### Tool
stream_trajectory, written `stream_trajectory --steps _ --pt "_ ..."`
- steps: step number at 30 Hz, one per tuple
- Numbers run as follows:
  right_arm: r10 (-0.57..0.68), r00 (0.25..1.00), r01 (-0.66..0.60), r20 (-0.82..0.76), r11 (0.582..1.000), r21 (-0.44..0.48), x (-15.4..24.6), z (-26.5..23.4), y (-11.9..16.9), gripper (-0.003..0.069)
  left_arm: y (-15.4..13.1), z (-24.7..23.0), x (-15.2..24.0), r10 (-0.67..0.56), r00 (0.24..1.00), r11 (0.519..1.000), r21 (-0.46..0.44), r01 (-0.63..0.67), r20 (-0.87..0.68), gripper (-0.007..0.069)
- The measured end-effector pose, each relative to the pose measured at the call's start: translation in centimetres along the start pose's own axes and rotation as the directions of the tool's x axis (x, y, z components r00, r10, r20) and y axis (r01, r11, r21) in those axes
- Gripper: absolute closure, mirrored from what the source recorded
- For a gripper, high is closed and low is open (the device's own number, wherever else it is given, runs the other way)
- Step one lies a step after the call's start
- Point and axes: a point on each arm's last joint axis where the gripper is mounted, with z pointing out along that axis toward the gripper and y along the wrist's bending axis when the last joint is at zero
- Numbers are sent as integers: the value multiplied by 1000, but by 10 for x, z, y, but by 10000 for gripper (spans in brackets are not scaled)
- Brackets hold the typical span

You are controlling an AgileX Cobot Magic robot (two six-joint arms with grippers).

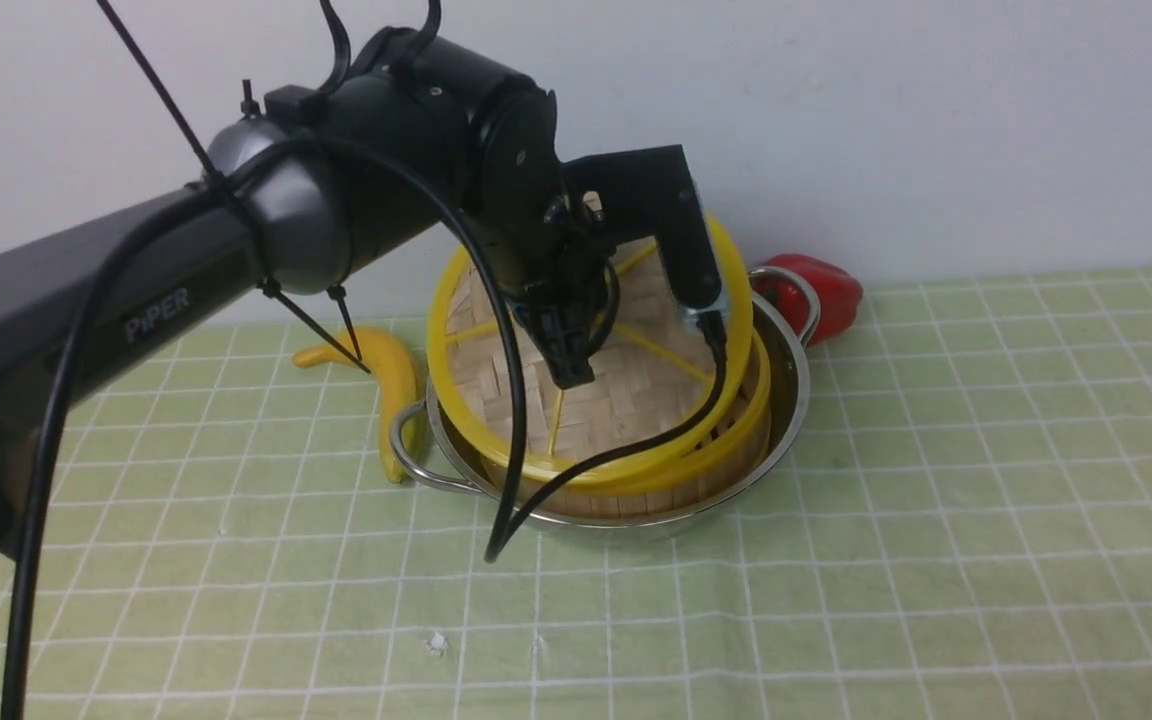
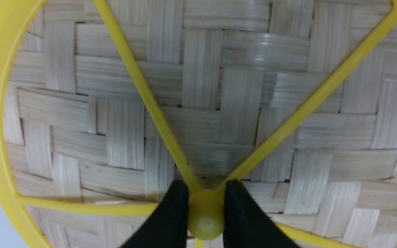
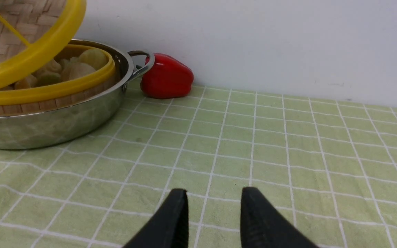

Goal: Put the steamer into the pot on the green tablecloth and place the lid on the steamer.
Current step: 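Place the yellow bamboo steamer lid onto the steamer in the pot with the left gripper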

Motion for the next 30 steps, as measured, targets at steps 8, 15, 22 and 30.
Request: stream_trajectory --steps 8,15,22,30 --pt "0 1000 0 0 1000 0 0 0 0 419 1 0 -3 27 999 1000 -14 -27 33 509" --pt "0 1000 0 0 1000 0 0 0 0 419 -3 19 -3 40 999 999 8 -40 16 509" --pt "0 1000 0 0 1000 0 0 0 0 419 -4 28 -5 45 999 999 -2 -45 29 509" --pt "0 1000 0 0 1000 0 0 0 0 419 -4 29 -5 55 998 998 -14 -55 32 509"
